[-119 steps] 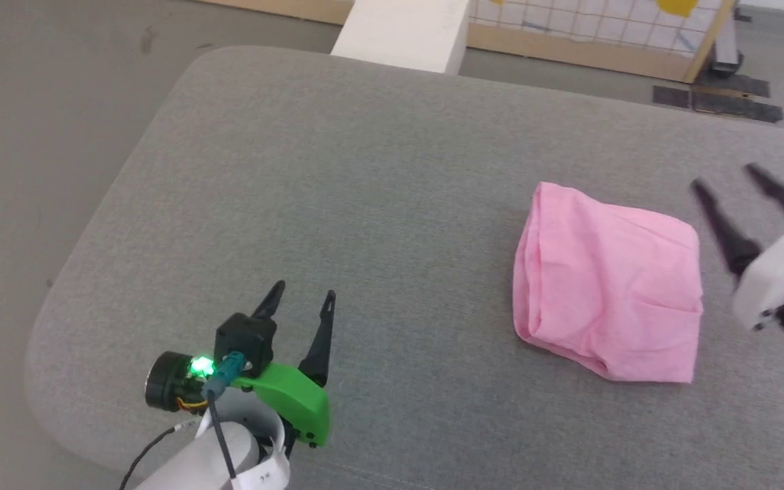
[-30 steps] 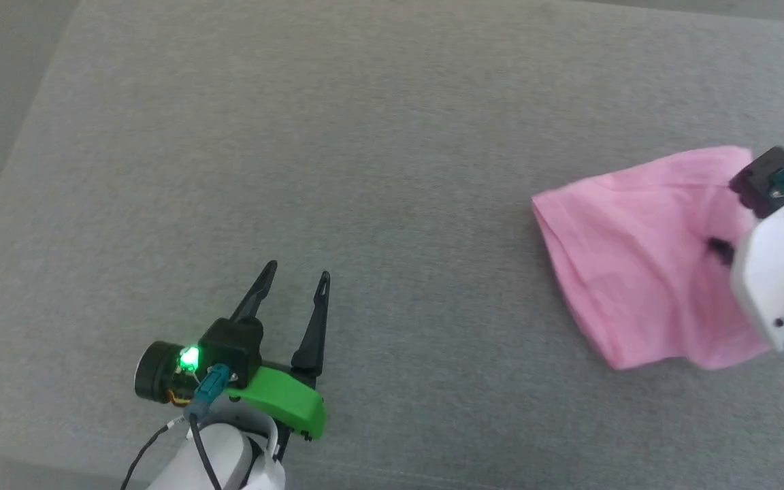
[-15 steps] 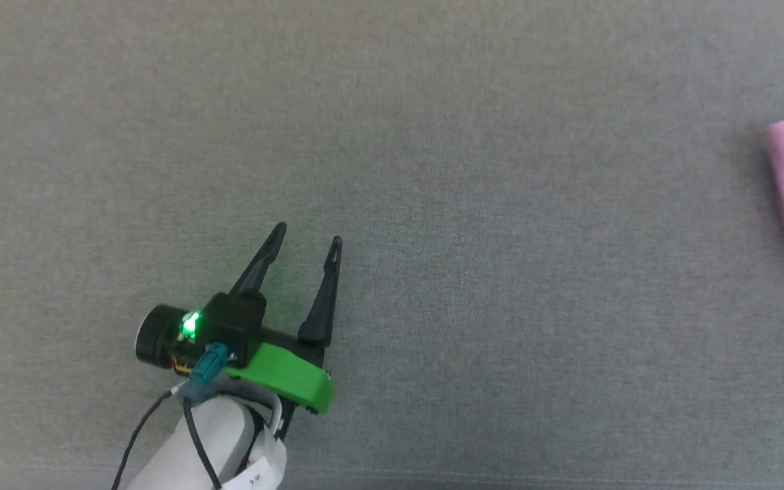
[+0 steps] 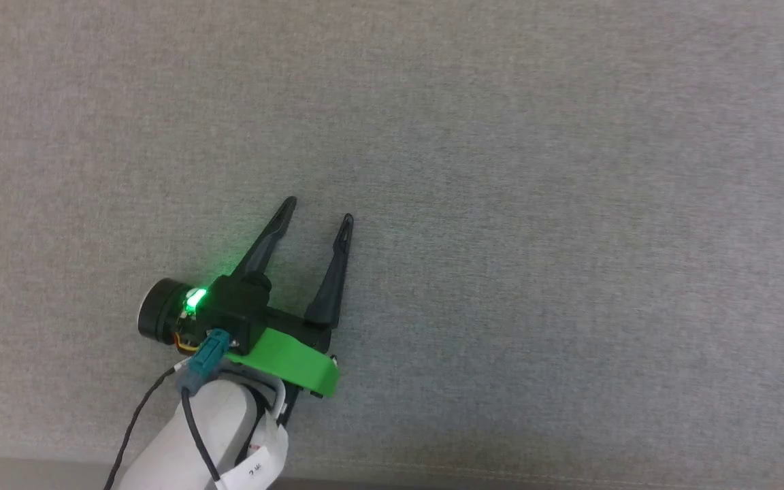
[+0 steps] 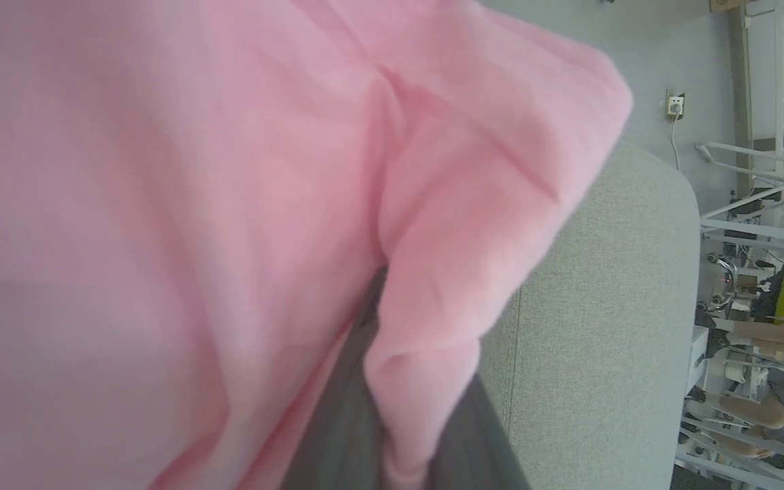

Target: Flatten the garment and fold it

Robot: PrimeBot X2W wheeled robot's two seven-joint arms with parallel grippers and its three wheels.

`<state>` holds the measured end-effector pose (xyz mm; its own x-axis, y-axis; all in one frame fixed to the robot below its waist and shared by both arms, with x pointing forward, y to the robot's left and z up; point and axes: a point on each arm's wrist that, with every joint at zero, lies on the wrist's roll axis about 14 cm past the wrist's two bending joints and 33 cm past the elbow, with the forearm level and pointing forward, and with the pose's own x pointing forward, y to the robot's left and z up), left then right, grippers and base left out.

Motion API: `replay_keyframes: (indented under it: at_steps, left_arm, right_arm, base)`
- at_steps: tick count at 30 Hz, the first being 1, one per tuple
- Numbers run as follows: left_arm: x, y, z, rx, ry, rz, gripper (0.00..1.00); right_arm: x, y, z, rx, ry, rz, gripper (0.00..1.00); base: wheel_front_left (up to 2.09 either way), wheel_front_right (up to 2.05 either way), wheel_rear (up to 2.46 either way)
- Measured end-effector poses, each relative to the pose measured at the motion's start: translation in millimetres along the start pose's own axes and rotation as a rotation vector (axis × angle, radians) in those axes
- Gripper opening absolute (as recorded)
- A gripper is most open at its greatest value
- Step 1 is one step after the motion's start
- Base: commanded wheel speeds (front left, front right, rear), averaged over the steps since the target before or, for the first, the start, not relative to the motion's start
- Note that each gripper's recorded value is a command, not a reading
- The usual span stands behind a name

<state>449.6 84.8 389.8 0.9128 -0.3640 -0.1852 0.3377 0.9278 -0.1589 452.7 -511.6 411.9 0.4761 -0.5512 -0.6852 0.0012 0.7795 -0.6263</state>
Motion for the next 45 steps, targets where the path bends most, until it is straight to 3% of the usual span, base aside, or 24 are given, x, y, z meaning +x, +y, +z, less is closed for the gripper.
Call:
replay_keyframes:
  at_steps: [6,8,17,24,33,37,45]
  left_arm:
    - [-2,7,-3,0.003,0.007,0.021,1.0]
    - [-3,8,-1,0.004,0.003,0.026,1.0]
    - [-12,6,16,0.025,-0.029,0.041,1.0]
    - [-27,5,46,0.042,-0.092,0.065,1.0]
    - [-54,29,105,0.074,-0.219,0.178,1.0]
    - [-69,35,122,0.111,-0.244,0.212,1.0]
    - [-95,33,130,0.14,-0.257,0.242,1.0]
  right_arm:
    - [12,7,7,-0.024,-0.032,-0.02,0.04]
    - [11,5,10,-0.038,-0.053,-0.032,1.0]
    - [-18,-12,41,-0.044,-0.207,-0.073,1.0]
    - [-77,-6,115,0.083,-0.546,-0.018,1.0]
    - [-194,15,189,0.293,-1.04,0.141,1.0]
    - [-232,27,188,0.385,-1.167,0.197,1.0]
    - [-262,86,146,0.527,-1.231,0.304,1.0]
  base:
    - [0.0,0.0,0.0]
    - [0.0,0.0,0.0]
    - [0.0,0.0,0.0]
    - [0.0,0.0,0.0]
    - [0.0,0.0,0.0]
    - [0.0,0.0,0.0]
    - [0.0,0.0,0.0]
